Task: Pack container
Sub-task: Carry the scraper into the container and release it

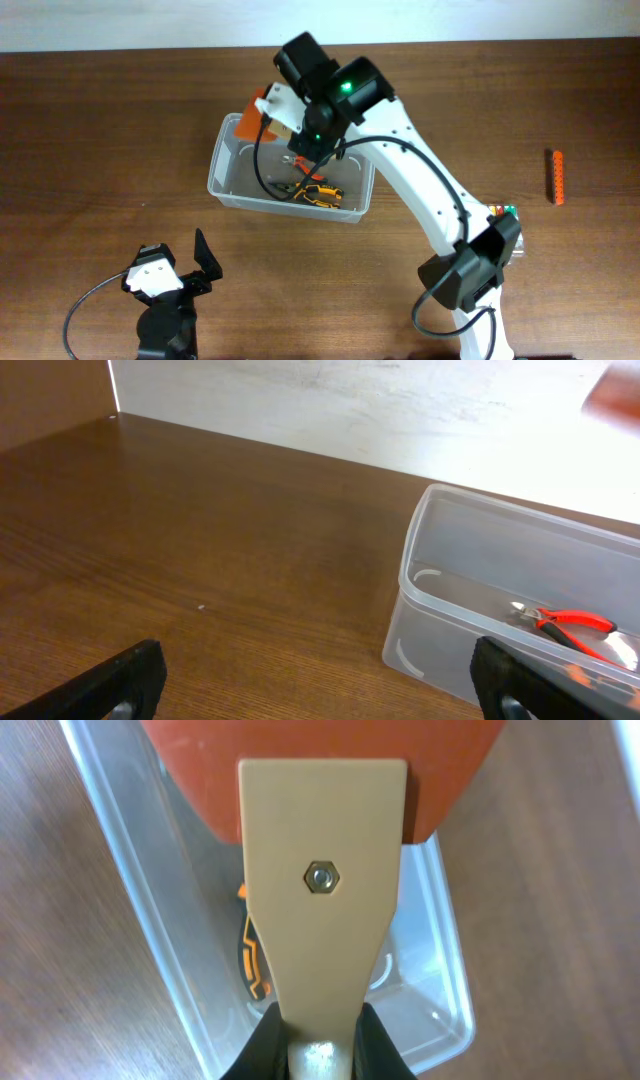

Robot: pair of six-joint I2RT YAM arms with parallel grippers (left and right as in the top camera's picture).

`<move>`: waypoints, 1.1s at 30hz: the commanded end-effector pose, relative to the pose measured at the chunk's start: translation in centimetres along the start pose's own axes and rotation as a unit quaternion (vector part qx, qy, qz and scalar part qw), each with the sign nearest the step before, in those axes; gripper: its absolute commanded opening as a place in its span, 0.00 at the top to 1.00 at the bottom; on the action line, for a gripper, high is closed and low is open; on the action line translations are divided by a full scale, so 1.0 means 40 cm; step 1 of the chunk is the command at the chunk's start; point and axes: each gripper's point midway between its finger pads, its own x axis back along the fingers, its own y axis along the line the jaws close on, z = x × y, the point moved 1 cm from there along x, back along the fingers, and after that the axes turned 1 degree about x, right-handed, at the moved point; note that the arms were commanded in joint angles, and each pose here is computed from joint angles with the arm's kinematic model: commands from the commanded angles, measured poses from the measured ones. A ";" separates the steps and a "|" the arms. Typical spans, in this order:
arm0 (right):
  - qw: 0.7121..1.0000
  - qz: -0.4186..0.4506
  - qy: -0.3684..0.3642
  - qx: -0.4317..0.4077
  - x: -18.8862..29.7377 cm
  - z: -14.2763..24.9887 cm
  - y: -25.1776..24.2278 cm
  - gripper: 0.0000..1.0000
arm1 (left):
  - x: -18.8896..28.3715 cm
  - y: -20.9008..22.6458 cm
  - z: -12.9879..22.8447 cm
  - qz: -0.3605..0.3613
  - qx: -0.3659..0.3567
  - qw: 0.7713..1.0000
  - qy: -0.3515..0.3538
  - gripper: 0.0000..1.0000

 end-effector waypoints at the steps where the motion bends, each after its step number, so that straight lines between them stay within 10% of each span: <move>1: 1.000 -0.010 0.013 0.007 -0.055 0.025 0.009 0.96 | 0.000 0.000 0.002 0.000 -0.005 1.000 0.000 0.01; 22: 0.998 -0.050 0.024 0.006 -0.281 0.090 0.073 0.95 | 0.000 0.000 0.002 0.000 -0.005 1.000 0.000 0.01; 29: 0.999 -0.044 0.013 0.006 -0.284 0.077 0.067 0.56 | 0.000 0.000 0.002 0.000 -0.005 1.000 0.000 0.01; 33: 0.999 -0.044 0.014 0.003 -0.274 0.077 0.065 0.50 | 0.000 0.000 0.002 0.000 -0.005 1.000 0.000 0.01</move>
